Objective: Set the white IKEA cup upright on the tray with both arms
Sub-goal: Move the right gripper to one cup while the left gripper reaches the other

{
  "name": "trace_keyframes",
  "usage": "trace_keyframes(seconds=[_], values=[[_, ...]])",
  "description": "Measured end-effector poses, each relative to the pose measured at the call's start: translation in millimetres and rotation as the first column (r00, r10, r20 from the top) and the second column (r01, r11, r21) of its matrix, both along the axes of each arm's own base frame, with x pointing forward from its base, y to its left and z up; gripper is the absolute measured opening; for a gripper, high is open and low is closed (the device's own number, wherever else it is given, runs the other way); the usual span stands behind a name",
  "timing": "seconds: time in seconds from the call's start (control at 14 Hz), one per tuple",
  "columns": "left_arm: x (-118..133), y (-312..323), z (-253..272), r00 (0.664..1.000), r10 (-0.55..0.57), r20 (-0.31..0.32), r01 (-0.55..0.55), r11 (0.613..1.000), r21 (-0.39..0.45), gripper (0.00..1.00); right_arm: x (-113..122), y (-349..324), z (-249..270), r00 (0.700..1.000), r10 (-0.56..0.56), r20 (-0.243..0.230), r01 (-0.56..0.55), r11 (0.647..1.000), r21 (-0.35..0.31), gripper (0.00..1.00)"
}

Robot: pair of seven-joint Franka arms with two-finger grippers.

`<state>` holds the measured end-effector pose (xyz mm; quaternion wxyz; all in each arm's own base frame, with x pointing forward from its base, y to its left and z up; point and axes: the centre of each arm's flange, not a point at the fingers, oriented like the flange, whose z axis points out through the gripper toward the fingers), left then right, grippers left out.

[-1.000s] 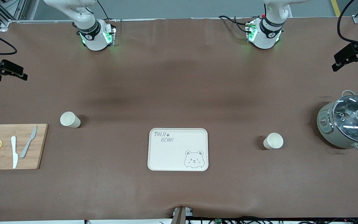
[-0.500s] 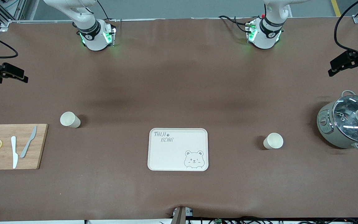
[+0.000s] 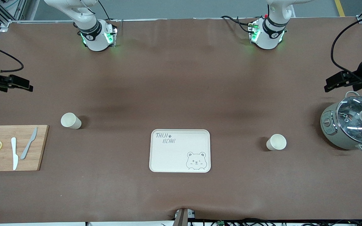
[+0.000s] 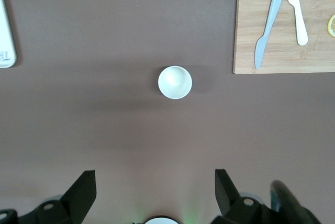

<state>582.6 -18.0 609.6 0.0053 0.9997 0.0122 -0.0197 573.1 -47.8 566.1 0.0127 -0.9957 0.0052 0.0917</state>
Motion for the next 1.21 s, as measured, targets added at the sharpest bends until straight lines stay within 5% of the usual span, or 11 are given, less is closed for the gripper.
trace_keyframes(seconds=[0.57, 1.21], values=[[38, 1, -51, 1.0, 0.001, 0.013, -0.001, 1.0, -0.016, 1.0, 20, -26, -64, 0.996, -0.036, -0.087, 0.034, 0.999, -0.027, 1.0], [78, 4, -118, 0.999, 0.007, 0.044, -0.006, 0.999, -0.033, 1.0, 12, -35, -169, 0.998, -0.05, -0.028, 0.049, 0.998, -0.032, 1.0]])
